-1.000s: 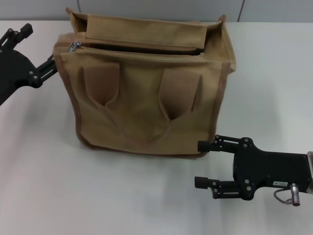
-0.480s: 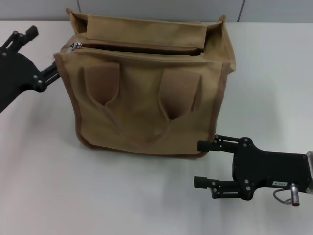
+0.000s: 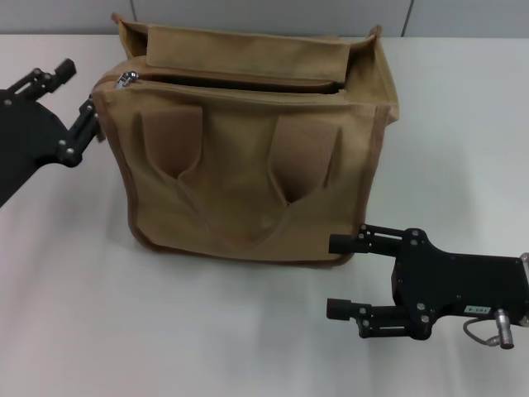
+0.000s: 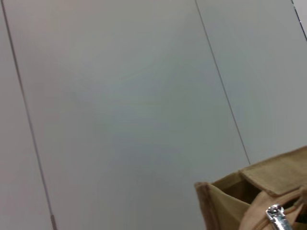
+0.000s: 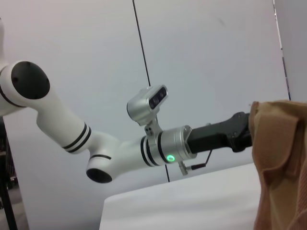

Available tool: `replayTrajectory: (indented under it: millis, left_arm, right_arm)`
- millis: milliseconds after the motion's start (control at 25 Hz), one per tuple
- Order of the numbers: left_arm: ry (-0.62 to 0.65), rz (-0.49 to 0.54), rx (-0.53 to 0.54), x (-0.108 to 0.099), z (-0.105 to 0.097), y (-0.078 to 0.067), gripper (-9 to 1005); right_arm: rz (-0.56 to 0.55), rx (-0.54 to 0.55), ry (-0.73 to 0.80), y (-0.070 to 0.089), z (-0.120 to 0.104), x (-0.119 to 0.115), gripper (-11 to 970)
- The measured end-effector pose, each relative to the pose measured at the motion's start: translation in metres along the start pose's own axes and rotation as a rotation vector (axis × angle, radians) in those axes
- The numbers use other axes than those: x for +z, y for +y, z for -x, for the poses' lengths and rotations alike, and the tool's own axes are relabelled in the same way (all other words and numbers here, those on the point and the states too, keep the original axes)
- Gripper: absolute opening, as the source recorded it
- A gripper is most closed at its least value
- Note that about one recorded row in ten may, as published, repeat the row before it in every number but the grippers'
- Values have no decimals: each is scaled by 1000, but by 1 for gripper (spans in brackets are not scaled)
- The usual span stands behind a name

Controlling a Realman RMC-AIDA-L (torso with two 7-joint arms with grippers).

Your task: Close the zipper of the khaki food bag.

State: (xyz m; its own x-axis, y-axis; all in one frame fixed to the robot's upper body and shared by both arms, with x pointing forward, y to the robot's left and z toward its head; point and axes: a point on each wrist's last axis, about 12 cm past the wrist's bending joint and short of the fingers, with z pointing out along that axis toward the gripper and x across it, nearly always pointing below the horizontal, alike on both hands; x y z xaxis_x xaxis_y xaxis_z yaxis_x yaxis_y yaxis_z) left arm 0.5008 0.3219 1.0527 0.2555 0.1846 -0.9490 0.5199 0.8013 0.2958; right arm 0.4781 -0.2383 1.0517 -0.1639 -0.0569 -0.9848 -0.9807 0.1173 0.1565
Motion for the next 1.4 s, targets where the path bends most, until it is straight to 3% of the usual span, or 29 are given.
replayTrajectory:
  millis: [200, 360, 680, 880, 1080, 1280, 1400]
  left_arm:
    - [-17, -4, 3, 2, 0, -4, 457]
    - [-63, -4, -6, 3, 5, -7, 275]
    - [-134, 20, -42, 8, 11, -10, 14]
    - [-152, 24, -61, 12, 12, -12, 18]
    - [-166, 18, -74, 15, 14, -13, 22]
    - [-175, 27, -84, 16, 14, -13, 26]
    - [-187, 31, -89, 18, 15, -14, 29]
  right_arm:
    - [17, 9, -47, 2, 6, -1, 780]
    - [63, 57, -165, 2, 24, -2, 781]
    - [116, 290, -299, -35, 78, 16, 781]
    - [155, 380, -253, -60, 113, 41, 781]
    - [95, 449, -148, -88, 137, 80, 780]
    - [75, 470, -33, -97, 146, 112, 781]
    - [72, 478, -4, -98, 147, 120, 779]
